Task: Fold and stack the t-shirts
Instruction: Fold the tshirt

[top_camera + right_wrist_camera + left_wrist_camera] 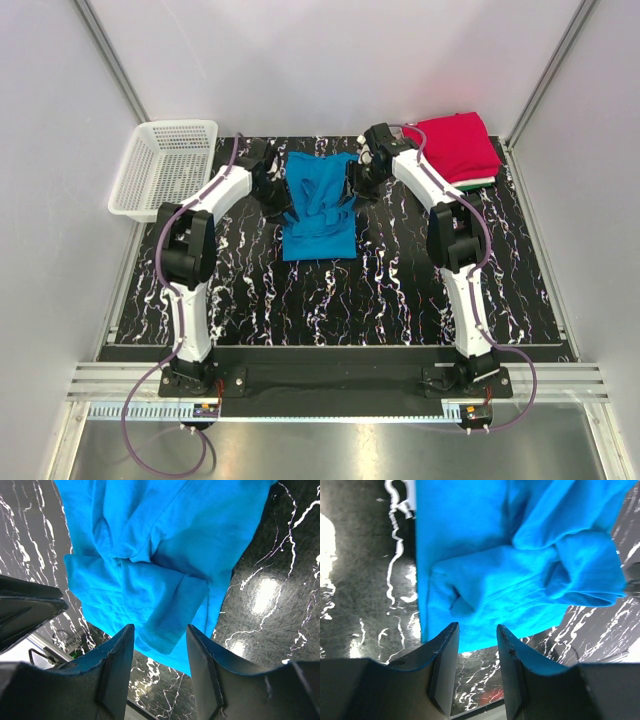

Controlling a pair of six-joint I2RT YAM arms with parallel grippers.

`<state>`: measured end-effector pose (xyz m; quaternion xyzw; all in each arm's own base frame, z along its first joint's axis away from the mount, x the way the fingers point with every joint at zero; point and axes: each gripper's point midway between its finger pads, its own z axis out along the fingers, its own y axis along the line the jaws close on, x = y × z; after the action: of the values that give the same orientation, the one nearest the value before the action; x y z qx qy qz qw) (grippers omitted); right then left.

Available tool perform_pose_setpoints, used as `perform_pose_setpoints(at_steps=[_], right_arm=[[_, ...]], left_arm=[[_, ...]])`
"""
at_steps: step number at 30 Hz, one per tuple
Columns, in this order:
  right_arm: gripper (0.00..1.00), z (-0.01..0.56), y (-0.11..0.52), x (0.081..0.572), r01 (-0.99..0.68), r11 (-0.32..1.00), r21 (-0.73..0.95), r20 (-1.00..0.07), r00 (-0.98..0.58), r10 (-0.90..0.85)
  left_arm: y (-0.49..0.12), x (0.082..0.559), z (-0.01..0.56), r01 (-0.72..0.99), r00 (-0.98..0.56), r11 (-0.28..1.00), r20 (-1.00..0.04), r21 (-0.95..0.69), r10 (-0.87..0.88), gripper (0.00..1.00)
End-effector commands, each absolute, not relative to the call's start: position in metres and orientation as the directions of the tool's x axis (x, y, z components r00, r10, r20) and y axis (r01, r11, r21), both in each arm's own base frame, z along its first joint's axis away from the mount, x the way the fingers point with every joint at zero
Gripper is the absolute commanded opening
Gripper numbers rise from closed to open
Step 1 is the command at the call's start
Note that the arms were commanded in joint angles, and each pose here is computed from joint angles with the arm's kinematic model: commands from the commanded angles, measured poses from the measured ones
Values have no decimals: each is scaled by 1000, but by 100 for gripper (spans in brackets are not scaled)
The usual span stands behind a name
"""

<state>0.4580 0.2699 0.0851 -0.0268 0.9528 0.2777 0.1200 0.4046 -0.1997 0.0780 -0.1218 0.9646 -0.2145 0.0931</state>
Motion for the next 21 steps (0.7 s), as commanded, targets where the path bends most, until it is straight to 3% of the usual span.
perform_pose_setpoints(at_steps=[1, 21], right_arm=[[53, 98, 270, 457, -160, 832, 532, -279, -960, -7], [53, 90, 263, 459, -147, 836, 528, -264, -964, -2]], left_arm=[[-214, 420, 87, -162, -951, 870, -163, -466, -264, 40], [-211, 419, 83, -157, -954, 883, -163, -443, -251, 40]])
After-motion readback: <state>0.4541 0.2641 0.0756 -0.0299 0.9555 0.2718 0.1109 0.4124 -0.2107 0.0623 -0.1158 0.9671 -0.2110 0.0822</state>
